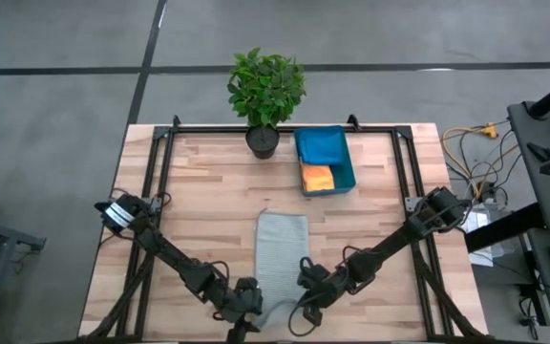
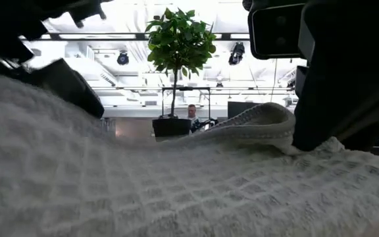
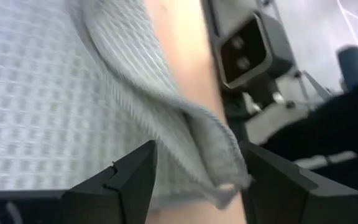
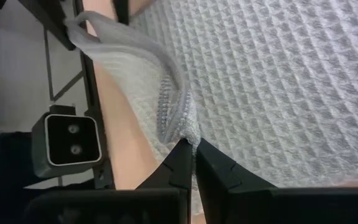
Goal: Fold microfiber towels
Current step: Fold the gray microfiber towel
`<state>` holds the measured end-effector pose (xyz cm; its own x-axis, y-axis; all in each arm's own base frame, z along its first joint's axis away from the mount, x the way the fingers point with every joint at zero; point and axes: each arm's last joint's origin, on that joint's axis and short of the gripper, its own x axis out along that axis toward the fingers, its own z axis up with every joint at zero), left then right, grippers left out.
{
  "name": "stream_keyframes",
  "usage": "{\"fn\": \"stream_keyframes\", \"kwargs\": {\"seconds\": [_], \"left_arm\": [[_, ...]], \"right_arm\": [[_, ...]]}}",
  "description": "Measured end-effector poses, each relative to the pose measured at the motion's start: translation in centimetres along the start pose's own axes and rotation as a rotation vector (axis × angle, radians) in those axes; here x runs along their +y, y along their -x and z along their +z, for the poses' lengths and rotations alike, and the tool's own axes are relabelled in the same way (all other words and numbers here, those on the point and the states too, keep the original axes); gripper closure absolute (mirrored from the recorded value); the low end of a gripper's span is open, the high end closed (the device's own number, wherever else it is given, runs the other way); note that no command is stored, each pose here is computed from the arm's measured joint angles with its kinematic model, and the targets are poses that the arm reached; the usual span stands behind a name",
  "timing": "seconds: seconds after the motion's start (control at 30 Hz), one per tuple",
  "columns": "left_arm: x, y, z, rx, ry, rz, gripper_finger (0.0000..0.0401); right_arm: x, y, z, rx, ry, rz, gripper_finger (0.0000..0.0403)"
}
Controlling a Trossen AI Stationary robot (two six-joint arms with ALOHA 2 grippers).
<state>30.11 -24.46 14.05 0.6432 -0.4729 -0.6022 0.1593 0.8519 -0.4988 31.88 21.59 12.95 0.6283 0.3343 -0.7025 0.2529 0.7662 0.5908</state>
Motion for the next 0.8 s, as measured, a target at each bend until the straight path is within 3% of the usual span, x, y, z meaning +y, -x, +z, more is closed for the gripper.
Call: {"fn": "stream_keyframes", "kwargs": {"seconds": [0.2, 0.53, 0.63, 0.8], "left_arm": [[0.2, 0.0, 0.2, -0.066, 0.071, 0.074, 0.0203], [0.0, 0.0, 0.1, 0.000, 0.102, -0.001, 0.0333], [0.2, 0.1, -0.1, 0.041, 0.100, 0.023, 0.0381], [-0.2, 1.1, 0.5, 0.068, 0.075, 0.055, 0.0398]], "right_arm": [[0.1, 0.0, 0.0, -0.003, 0.001, 0.009, 0.0394], [-0.2, 0.0, -0.2, 0.003, 0.006, -0.004, 0.0394], [-0.3, 0.1, -0.3, 0.004, 0.023, -0.005, 0.0394], [0.6, 1.2, 0.0, -0.013, 0.094, 0.030, 0.0394]]}}
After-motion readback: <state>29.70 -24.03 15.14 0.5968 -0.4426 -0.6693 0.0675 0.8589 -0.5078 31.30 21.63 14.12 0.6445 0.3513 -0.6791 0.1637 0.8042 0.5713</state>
